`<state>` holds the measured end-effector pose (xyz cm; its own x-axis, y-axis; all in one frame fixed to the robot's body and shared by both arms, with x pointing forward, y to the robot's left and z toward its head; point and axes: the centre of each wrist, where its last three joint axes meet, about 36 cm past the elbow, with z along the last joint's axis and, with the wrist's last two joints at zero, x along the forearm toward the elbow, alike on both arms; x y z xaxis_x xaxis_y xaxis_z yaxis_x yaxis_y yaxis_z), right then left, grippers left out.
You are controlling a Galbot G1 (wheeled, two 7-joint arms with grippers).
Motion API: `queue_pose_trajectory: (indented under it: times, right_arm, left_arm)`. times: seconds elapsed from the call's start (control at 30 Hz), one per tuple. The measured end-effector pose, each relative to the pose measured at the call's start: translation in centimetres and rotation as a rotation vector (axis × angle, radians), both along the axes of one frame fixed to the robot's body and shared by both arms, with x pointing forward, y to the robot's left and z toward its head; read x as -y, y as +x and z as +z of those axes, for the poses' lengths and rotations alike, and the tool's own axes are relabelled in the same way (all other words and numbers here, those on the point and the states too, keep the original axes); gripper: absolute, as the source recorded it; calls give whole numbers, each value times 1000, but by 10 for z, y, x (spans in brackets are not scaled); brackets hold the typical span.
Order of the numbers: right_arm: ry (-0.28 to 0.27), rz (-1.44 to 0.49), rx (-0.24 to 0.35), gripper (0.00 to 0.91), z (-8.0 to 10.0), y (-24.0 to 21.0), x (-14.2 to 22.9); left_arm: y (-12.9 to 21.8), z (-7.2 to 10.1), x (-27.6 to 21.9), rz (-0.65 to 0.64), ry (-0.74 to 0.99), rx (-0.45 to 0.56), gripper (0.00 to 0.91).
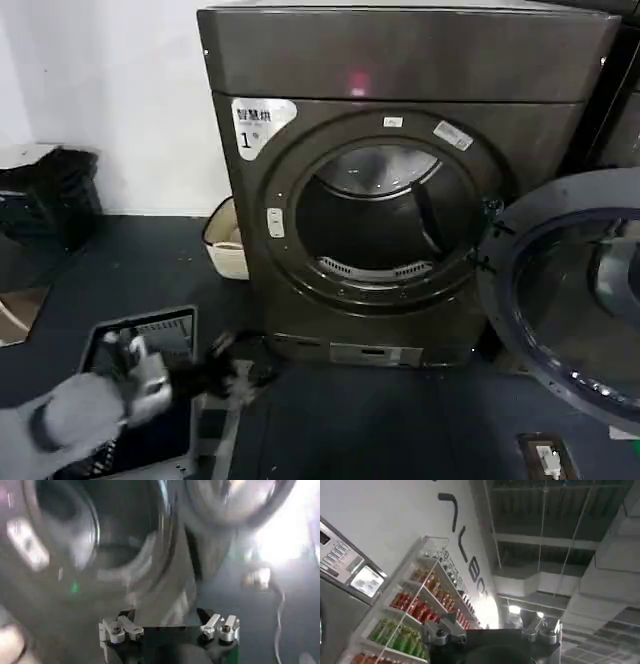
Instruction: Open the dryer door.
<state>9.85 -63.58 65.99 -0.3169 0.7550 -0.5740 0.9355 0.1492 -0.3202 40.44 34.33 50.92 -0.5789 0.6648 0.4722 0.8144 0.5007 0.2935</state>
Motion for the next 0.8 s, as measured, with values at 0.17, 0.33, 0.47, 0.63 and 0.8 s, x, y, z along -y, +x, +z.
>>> queue_pose_trajectory:
  times: [0.17,0.33,0.47,0.63,0.8]
  right_arm:
    - [9,17,13,907,-2,7,3]
    - [18,30,23,907,0,5,4]
    - [20,19,29,907,3,-1,7]
    - [28,16,32,907,4,-5,6]
    - [40,12,46,907,2,-9,3]
  left_arm:
    - [-2,-2,-50,38,172,-109,907]
    - [-7,0,-95,80,368,-159,907]
    - [-15,2,-119,118,513,-197,907]
    - [-21,-1,-139,122,643,-259,907]
    - [-20,-3,-160,164,724,-273,907]
